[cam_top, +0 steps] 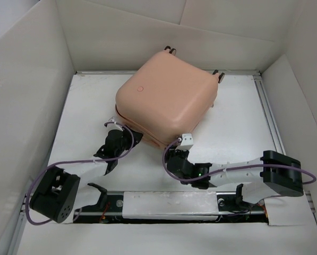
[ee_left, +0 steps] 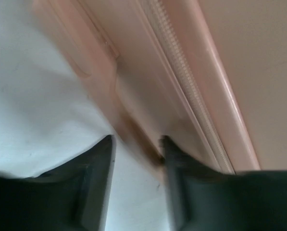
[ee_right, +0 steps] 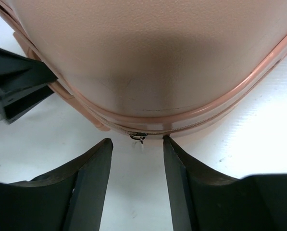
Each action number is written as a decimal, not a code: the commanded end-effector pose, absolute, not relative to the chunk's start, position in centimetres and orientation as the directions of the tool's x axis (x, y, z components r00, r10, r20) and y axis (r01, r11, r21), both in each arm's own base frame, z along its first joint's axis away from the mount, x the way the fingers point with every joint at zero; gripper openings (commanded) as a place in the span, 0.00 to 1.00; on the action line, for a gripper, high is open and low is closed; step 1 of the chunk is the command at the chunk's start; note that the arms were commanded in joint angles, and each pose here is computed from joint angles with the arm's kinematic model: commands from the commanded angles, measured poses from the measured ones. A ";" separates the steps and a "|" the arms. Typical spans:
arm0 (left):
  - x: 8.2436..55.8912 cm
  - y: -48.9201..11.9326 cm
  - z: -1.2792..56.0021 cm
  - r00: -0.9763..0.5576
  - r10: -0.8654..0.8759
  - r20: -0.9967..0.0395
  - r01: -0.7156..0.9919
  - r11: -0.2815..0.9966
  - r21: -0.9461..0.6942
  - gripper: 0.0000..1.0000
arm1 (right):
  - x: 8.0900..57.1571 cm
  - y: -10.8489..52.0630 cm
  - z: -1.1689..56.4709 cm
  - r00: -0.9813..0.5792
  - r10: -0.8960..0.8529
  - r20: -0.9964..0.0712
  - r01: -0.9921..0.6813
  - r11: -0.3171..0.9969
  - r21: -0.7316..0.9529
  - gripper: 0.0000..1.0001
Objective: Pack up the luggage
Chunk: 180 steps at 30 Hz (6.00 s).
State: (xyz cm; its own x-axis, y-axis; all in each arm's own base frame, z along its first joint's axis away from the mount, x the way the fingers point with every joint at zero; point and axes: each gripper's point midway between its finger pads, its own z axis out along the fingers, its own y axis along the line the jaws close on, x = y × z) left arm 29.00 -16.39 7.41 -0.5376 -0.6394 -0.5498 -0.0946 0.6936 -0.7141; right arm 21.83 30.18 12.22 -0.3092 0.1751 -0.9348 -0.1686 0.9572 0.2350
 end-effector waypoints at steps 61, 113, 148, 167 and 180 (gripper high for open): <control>21.2 -23.6 11.3 -0.623 -0.619 -0.478 0.210 0.456 -0.865 0.00 | 19.2 30.1 15.6 -0.253 0.216 -0.943 -0.335 0.895 0.295 0.00; 11.5 -29.8 18.9 -0.754 -0.528 -0.389 0.369 0.149 -0.917 0.00 | 27.5 49.0 26.1 -0.172 0.000 -0.985 -0.756 0.641 0.132 0.41; 39.4 -10.8 29.9 -0.261 -0.729 -0.633 -0.023 0.660 -0.751 0.79 | 32.6 5.3 19.3 -0.306 0.329 -0.893 0.142 0.944 0.299 0.55; 30.6 -17.4 12.5 -0.548 -0.766 -0.336 -0.089 0.453 -0.887 0.57 | 39.2 24.8 16.4 -0.483 0.061 -0.873 -0.422 0.858 0.294 0.43; 15.4 -25.5 14.4 -0.721 -0.649 -0.243 0.036 0.315 -0.949 0.57 | 45.1 30.1 22.1 -0.507 -0.010 -0.862 -0.563 0.761 0.322 0.53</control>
